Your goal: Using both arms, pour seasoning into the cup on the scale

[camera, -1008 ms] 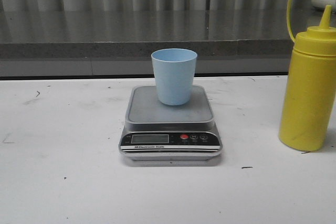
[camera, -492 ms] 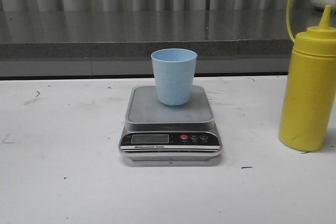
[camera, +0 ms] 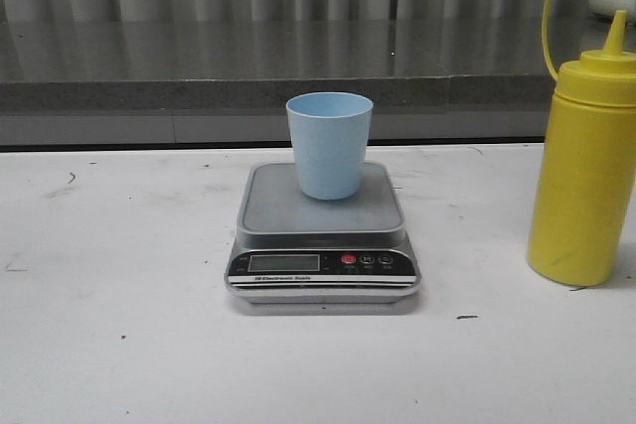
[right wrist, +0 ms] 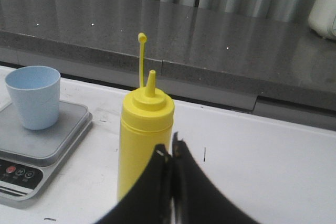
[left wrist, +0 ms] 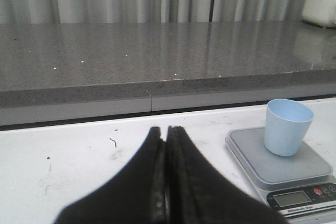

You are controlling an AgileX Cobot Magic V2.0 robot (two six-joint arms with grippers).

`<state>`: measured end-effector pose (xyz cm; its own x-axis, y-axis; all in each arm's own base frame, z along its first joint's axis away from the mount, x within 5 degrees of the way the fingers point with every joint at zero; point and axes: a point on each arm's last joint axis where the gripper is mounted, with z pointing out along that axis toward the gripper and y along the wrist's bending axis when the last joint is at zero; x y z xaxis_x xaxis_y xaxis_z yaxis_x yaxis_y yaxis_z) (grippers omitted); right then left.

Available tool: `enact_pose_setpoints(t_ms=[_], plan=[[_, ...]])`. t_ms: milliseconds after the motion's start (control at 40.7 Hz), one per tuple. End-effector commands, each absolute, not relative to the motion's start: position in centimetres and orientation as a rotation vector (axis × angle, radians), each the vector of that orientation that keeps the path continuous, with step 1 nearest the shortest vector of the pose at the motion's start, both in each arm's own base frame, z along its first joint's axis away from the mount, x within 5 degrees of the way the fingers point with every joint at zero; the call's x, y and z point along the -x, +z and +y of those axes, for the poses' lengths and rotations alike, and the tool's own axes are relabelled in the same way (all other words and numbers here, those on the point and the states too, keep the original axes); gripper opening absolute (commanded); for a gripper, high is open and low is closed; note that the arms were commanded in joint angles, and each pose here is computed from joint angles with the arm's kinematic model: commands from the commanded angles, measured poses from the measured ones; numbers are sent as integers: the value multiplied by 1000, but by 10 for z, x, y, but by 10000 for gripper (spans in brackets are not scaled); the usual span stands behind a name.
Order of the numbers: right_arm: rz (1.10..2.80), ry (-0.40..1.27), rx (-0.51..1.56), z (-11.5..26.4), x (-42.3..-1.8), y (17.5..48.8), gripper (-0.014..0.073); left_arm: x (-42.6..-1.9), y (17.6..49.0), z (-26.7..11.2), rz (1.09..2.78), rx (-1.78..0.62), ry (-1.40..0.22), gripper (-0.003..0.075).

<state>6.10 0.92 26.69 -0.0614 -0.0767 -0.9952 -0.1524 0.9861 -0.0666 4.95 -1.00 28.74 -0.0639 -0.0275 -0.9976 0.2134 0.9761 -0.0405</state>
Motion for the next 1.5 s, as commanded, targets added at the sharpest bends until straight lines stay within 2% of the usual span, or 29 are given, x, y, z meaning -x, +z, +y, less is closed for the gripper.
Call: enact_pose_setpoints(t_ms=[0,1106,1229,1475], plan=[[1529,39,178,8,-60,286,-70,-49,303,-11,1524,-129,-225,-20],[1529,40,177,8,-60,286,-70,-49,301,-11,1523,-129,-225,-20],[1529,40,177,8,-60,286,-70,-50,290,-11,1488,-125,-226,-20],[1529,40,177,8,-60,286,-70,-46,241,-5,1472,10,-177,-20]])
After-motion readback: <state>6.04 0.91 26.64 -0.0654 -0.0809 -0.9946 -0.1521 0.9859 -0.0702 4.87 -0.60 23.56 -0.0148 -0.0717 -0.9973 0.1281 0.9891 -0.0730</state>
